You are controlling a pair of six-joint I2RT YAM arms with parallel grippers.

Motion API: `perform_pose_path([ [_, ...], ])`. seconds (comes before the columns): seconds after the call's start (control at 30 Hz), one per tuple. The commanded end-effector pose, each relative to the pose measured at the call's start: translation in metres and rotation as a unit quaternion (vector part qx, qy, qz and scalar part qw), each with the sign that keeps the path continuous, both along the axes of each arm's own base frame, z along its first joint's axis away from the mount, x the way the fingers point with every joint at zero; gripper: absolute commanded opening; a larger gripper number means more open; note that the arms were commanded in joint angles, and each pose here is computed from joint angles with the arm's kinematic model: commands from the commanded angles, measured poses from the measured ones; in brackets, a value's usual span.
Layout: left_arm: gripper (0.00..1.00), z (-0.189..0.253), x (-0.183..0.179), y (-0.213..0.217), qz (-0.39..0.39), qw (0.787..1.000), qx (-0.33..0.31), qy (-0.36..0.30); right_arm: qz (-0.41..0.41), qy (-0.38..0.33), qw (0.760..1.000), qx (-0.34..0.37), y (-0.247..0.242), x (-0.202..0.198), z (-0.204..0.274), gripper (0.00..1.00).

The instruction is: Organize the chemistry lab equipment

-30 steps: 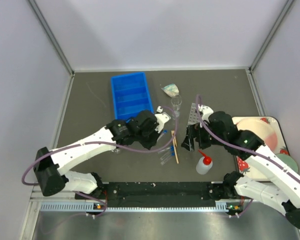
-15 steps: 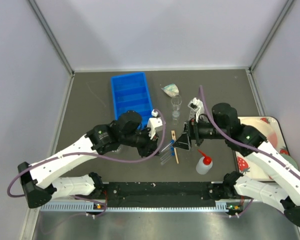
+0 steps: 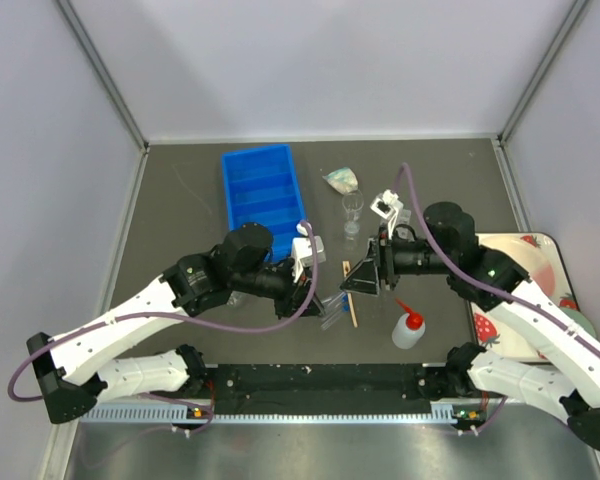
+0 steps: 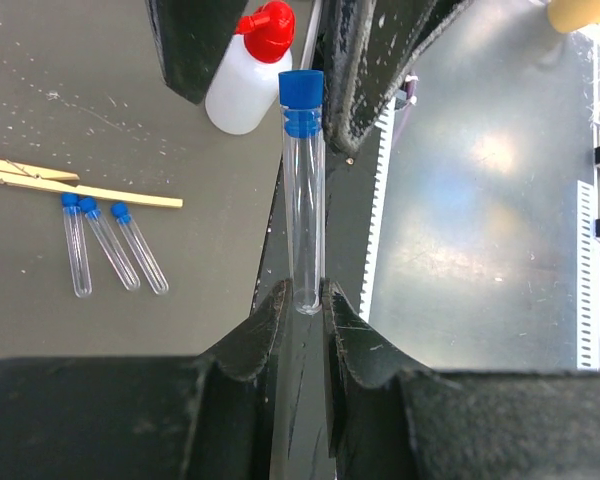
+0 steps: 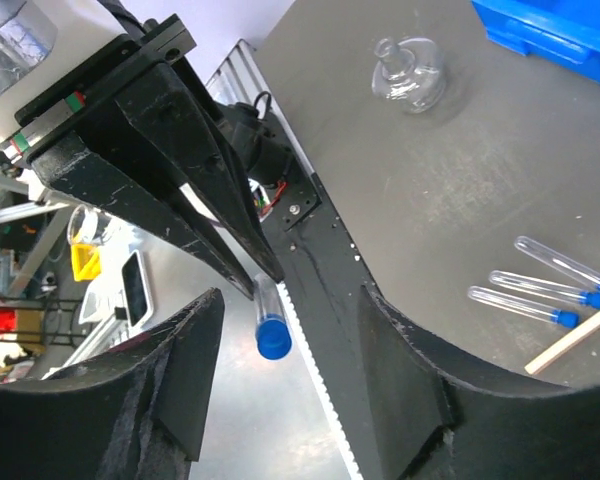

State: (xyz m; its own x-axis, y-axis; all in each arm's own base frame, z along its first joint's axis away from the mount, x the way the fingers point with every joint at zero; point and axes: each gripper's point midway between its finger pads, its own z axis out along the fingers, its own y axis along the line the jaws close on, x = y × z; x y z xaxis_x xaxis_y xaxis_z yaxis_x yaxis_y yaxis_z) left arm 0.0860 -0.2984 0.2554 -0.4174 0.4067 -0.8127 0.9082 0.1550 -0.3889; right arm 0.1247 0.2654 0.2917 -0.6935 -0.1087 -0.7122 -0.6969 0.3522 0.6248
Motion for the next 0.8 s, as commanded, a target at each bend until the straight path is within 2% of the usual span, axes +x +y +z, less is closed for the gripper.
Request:
perform_pose_path([
  [0.0,0.00,0.013,0.002,-0.005,-0.006,0.999,-0.033,-0.016,0.027,-0.012,0.999,0.036,0.010,-0.008,0.020,0.55],
  [0.43,0.00,0.019,0.010,-0.005,-0.001,0.999,-0.039,-0.021,0.039,-0.009,0.998,0.043,0.013,-0.022,0.021,0.49],
  [0.5,0.00,0.019,0.010,-0.005,-0.002,0.999,-0.039,-0.019,0.040,-0.009,0.998,0.044,0.014,-0.022,0.020,0.46],
  [0.57,0.00,0.020,0.010,-0.005,-0.002,0.999,-0.041,-0.018,0.042,-0.005,0.998,0.043,0.015,-0.022,0.019,0.39],
  [0.73,0.00,0.023,0.009,-0.006,-0.005,0.999,-0.048,-0.019,0.046,-0.005,0.998,0.044,0.019,-0.022,0.018,0.34],
  [0.77,0.00,0.023,0.010,-0.006,-0.003,0.999,-0.047,-0.020,0.046,-0.004,0.998,0.043,0.019,-0.022,0.017,0.29],
])
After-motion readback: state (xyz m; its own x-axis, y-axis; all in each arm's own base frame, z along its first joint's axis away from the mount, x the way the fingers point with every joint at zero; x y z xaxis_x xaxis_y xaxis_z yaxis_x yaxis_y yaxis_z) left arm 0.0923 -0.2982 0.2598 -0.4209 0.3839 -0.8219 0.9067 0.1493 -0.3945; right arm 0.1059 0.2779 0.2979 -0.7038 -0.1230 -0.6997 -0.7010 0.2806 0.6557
